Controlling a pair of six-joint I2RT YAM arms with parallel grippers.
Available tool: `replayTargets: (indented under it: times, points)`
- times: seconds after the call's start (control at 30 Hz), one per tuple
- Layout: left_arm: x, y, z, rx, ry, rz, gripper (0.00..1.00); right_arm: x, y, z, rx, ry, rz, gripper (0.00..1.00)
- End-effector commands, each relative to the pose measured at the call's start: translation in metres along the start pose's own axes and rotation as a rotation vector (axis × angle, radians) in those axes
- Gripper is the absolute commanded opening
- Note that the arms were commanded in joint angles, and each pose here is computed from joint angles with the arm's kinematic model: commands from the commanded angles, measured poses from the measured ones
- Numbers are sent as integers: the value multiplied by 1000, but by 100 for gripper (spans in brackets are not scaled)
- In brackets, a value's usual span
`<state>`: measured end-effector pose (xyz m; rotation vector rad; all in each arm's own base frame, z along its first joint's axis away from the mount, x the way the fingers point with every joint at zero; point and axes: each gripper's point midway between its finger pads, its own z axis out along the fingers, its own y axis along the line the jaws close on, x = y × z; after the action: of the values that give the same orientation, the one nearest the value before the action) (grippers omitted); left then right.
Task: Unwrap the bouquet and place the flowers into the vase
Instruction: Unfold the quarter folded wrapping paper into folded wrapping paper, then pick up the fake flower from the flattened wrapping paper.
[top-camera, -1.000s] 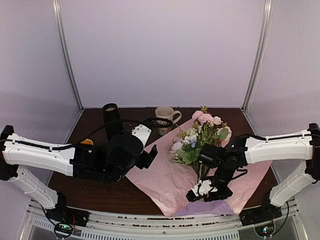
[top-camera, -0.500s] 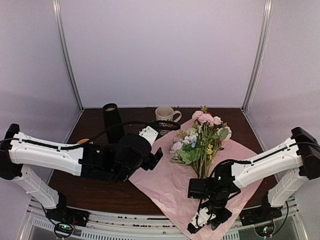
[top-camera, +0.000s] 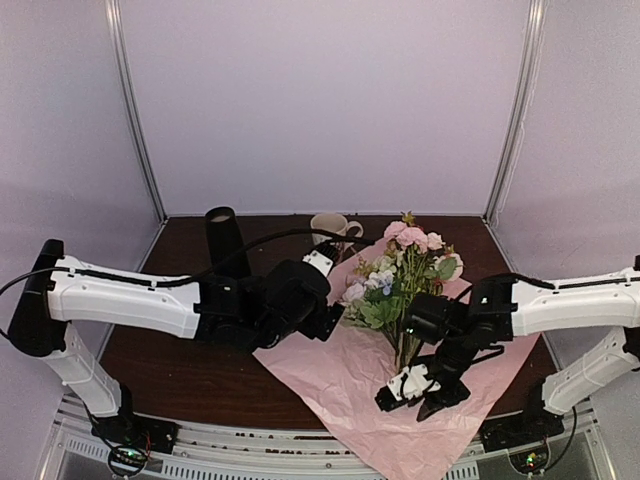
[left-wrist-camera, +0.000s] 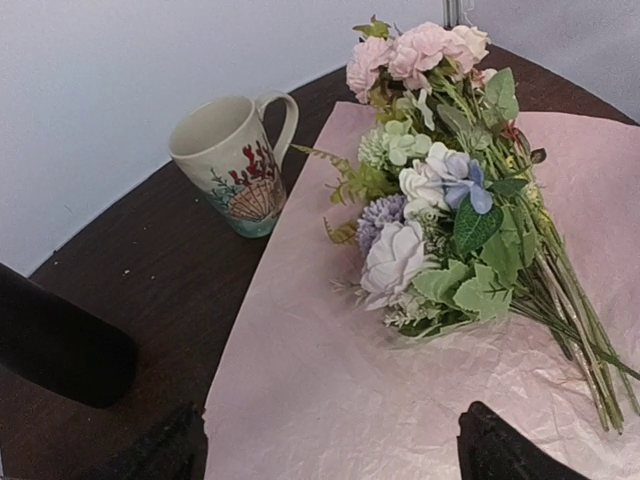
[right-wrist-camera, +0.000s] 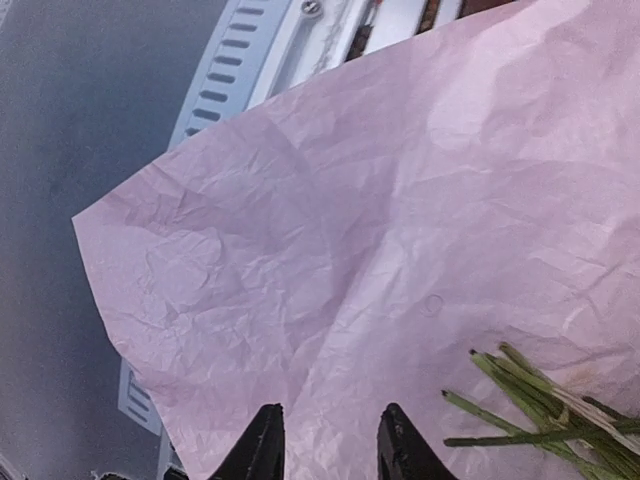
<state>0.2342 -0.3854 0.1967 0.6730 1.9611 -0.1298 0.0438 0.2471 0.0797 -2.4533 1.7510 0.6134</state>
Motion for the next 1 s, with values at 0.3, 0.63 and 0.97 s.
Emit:
replayTargets:
  times: [0.3, 0.63, 0.97]
  points:
    - [-11, -136, 33, 510, 147, 75, 32, 82, -128, -175, 663, -625, 672, 37]
    - [15, -194, 77, 607, 275, 86, 32, 114, -145, -201, 863, -592, 796, 39]
    - [15, -170, 115, 434, 300, -21, 24, 116, -146, -201, 870, -581, 793, 38]
